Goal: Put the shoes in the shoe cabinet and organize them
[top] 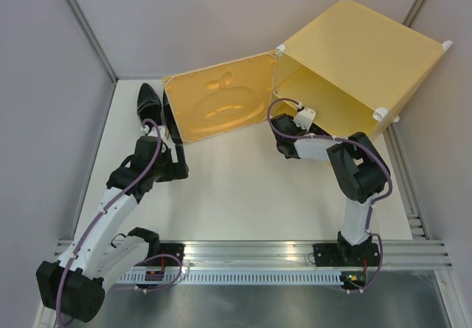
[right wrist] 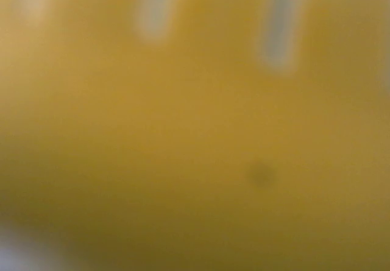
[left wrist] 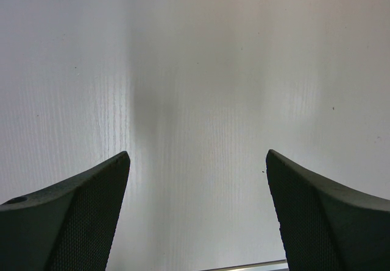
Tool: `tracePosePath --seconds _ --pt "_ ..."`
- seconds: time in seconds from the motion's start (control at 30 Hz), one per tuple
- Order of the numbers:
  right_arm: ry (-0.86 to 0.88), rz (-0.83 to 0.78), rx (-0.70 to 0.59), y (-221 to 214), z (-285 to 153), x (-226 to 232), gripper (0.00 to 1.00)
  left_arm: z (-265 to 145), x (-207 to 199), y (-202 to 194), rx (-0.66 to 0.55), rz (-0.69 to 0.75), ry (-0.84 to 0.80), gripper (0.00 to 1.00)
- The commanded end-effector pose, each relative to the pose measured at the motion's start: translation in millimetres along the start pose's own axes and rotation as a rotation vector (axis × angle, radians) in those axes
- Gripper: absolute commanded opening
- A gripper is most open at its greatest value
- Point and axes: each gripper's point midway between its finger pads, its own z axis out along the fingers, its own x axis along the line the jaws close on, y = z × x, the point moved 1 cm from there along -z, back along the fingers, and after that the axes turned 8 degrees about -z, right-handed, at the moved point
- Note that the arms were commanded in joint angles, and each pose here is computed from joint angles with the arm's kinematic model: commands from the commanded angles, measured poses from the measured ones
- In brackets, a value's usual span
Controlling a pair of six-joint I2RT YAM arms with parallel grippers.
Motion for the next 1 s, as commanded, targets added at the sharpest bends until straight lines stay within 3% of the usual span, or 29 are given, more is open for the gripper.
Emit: tracePosePath --seconds 0.0,0.23,0.57,0.97 --pt "0.003 0.052 -0.034 19 -6 -5 0.71 -1 -1 9 -0.036 -0.021 0.001 0.95" --pt "0.072 0.006 -0.018 16 -29 -2 0.83 -1 -1 8 -0.038 -0.021 0.000 0.95" --pt "0.241 -0.090 0.036 2 -69 26 0.79 -2 0 9 -0.042 -0.023 0.002 0.95" --pt "0.334 -0.215 0.018 14 -45 68 0.78 -2 0 9 -0.043 -0.025 0.004 0.95"
